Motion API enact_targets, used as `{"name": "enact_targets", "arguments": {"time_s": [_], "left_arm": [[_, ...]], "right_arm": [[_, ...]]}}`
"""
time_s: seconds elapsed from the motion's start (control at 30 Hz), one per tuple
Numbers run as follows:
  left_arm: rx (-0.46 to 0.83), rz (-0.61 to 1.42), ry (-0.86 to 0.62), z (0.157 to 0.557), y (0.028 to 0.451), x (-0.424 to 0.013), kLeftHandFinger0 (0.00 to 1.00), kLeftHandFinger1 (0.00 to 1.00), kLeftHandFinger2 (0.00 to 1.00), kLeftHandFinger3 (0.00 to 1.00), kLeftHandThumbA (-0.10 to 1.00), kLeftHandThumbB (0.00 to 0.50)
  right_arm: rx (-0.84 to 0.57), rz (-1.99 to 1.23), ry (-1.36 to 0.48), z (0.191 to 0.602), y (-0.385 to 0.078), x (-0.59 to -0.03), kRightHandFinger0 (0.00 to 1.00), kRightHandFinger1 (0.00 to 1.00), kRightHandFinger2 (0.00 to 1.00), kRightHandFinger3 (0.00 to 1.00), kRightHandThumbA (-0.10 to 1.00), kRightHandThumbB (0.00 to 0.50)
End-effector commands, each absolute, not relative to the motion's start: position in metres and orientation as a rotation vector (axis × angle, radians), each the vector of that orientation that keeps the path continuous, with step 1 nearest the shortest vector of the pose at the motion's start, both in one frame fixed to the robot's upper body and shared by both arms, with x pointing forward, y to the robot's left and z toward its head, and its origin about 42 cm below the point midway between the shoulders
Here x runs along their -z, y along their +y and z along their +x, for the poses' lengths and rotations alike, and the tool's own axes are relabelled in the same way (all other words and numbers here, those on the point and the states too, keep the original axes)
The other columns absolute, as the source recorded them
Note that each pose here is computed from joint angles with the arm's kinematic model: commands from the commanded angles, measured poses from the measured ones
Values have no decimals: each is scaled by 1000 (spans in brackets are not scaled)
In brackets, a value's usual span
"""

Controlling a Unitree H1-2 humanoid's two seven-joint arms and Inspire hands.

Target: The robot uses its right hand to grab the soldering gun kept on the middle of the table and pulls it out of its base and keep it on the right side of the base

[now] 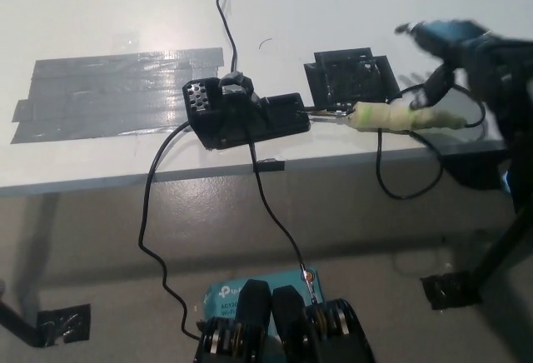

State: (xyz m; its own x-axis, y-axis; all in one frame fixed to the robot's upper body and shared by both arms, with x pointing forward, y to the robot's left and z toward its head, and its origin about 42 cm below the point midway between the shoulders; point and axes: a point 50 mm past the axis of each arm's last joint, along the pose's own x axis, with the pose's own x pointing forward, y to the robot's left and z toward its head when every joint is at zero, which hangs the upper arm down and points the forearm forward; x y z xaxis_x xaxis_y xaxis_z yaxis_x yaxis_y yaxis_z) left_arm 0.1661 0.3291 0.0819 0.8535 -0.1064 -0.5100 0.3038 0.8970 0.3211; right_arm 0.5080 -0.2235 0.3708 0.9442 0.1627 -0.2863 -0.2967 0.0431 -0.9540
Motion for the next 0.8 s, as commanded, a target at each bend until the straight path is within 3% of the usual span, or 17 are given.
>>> {"name": "enact_targets", "arguments": {"time_s": [0.0,0.07,0.1,0.17,0.2,0.23,0.27,0.33,0.4,0.6,0.7,0.77], "left_arm": [[246,432,497,166,334,-88,271,420,561,834,777,289],[251,433,490,166,334,-89,301,430,571,877,771,277],[244,425,495,169,331,-91,310,430,566,860,750,270],[240,424,493,171,332,-92,318,428,551,834,742,267],[241,422,492,172,332,-92,327,428,536,800,739,260],[233,417,496,173,331,-92,313,417,521,792,727,251],[233,421,497,173,333,-93,313,416,519,805,727,247],[239,419,495,174,331,-92,297,397,505,823,727,255],[240,414,498,173,331,-92,315,414,519,840,729,253],[217,428,490,173,337,-94,354,449,546,876,768,269],[214,429,476,173,339,-95,286,404,527,853,766,287],[213,428,474,175,343,-97,289,410,535,858,760,274]], "right_arm": [[-419,-1290,35,470,-254,-389,1000,1000,1000,1000,873,500],[-406,-1218,-12,443,-264,-385,1000,1000,1000,1000,852,484],[-391,-1125,-63,407,-280,-377,1000,1000,1000,1000,820,378],[-373,-1060,-101,390,-284,-370,1000,1000,1000,1000,721,334],[-337,-991,-118,358,-291,-349,1000,1000,1000,1000,581,250],[-313,-873,-116,343,-294,-330,1000,1000,1000,1000,395,237],[-312,-852,-106,335,-295,-319,1000,1000,1000,1000,384,219],[-298,-712,-36,303,-303,-275,1000,1000,1000,1000,242,164],[-259,-651,38,278,-306,-243,1000,1000,1000,1000,226,180],[-111,-530,140,257,-305,-170,1000,1000,1000,1000,89,139],[-97,-552,130,255,-307,-149,1000,1000,1000,1000,68,124],[-98,-668,122,257,-311,-133,1000,1000,1000,1000,145,129]]}}
